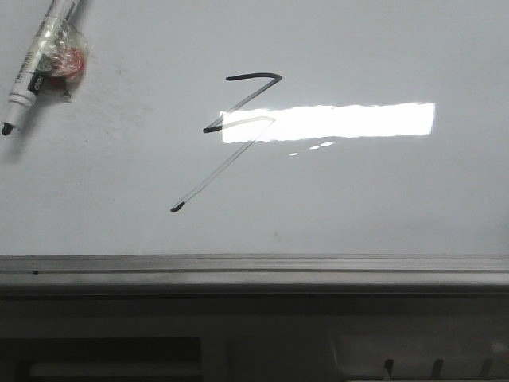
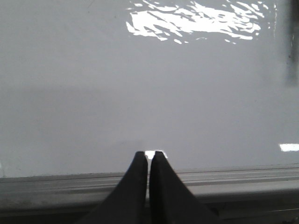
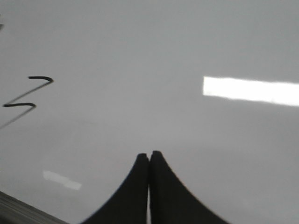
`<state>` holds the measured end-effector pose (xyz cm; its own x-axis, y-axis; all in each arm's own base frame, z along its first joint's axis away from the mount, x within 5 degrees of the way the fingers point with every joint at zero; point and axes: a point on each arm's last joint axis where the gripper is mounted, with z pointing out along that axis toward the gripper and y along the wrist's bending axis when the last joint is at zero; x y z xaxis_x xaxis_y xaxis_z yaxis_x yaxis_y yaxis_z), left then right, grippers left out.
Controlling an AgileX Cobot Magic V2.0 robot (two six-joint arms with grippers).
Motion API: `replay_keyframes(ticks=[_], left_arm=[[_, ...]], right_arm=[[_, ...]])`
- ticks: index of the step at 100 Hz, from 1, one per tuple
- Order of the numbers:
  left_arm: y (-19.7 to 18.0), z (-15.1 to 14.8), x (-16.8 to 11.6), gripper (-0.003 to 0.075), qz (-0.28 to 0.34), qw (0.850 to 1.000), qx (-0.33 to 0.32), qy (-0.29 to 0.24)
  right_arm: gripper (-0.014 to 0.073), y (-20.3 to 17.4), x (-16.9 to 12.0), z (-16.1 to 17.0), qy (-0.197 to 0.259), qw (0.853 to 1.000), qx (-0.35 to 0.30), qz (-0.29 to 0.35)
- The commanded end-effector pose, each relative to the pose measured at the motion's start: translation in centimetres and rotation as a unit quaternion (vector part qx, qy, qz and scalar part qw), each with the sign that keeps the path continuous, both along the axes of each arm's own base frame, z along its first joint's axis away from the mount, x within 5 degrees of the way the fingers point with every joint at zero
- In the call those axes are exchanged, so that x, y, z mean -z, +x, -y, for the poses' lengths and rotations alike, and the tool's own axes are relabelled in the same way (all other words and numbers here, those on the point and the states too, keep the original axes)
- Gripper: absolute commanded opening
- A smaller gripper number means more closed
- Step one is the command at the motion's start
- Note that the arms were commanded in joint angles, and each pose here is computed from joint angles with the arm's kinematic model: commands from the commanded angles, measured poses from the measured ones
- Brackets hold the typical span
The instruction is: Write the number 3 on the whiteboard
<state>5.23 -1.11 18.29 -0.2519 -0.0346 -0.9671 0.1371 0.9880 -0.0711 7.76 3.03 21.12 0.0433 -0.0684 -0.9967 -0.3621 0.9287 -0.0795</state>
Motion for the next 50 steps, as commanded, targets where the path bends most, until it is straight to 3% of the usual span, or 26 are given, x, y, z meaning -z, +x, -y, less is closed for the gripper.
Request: replay_keyframes(ticks=[1,22,43,50], left_arm=[[0.0,0.0,-0.1,-0.0021,0.023,1.000,-0.006,-0.014],[0.0,0.0,-0.1,-0.0021,0.023,1.000,-0.006,-0.014],[0.0,0.0,-0.1,-0.0021,0.023,1.000,-0.006,-0.014],[0.0,0.0,-0.1,-0.0021,0.023,1.000,-0.006,-0.014]], right_arm=[[-0.0050,0.0,1.4,0.7,-0.015,0.998,0.043,-0.042],[-0.0050,-0.8,2.6,2.2,-0.032,0.988,0.122,-0.088],[-0.0050,-2.2,3.8,2.9,-0.040,0.979,0.150,-0.132],[-0.0050,-2.4,3.7,2.9,-0.036,0.980,0.152,-0.120]])
